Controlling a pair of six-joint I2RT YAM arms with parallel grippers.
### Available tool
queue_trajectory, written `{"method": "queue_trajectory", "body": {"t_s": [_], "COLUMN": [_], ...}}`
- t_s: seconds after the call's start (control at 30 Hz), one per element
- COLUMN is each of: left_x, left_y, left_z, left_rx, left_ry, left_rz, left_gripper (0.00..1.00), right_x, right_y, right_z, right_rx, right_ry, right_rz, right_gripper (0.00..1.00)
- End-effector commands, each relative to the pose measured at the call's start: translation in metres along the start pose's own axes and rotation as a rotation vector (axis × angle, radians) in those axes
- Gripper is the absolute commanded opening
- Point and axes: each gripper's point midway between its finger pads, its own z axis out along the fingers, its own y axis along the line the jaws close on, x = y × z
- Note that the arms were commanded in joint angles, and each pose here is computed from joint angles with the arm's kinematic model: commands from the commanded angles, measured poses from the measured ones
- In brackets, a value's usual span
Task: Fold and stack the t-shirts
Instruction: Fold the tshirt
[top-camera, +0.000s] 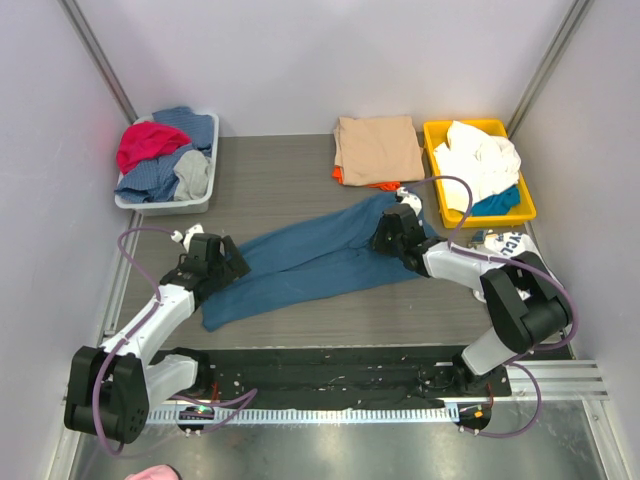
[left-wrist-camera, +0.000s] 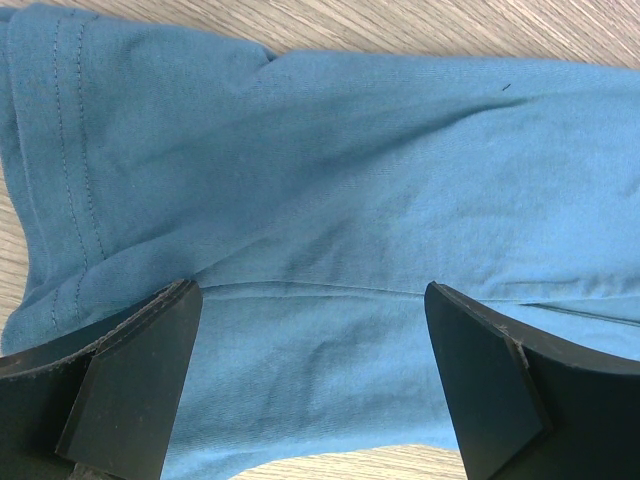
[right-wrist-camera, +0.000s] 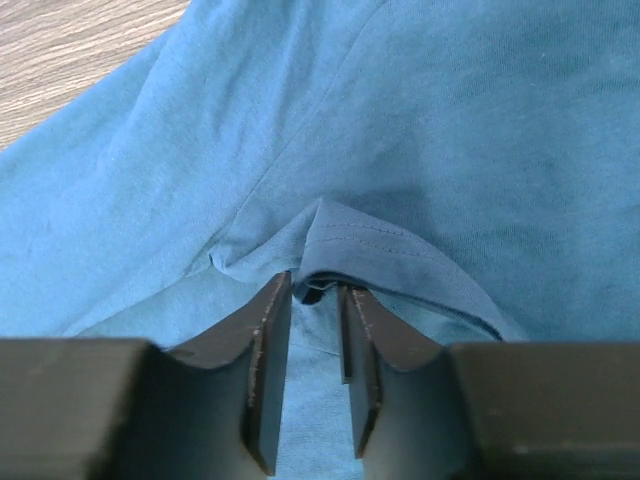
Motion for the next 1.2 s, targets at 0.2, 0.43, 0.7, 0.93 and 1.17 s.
{"method": "queue_trajectory", "body": {"t_s": [0.2, 0.43, 0.7, 0.93, 1.17], "left_x": [-0.008, -0.009, -0.008, -0.006, -0.004], "left_y": [-0.002, -0.004, -0.004, -0.004, -0.002], "left_z": [-0.001, -0.002, -0.002, -0.003, -0.004], "left_rx": [0.006, 0.014, 0.018, 0.022, 0.021], "left_ry": [-0.028, -0.029, -0.028, -0.026, -0.027], "left_rz": [0.007, 0.003, 0.003, 0.001, 0.0], "left_gripper": [1.0, 1.0, 1.0, 1.0, 1.0], "right_x": [-0.03, -0.031, -0.02, 0.002, 0.024], "right_y": [0.021, 0.021, 0.024, 0.023, 0.017], "right_z": [-0.01, -0.018, -0.033, -0.041, -0.051], "right_rx": [-0.061, -0.07, -0.092, -0.11, -0.112], "right_ry": [-0.087, -0.09, -0.039, 0.043, 0.109], "right_rz": [0.015, 0.028, 0.112, 0.2, 0.241], "right_gripper": [0.19, 0.07, 0.06, 0.06, 0.06]}}
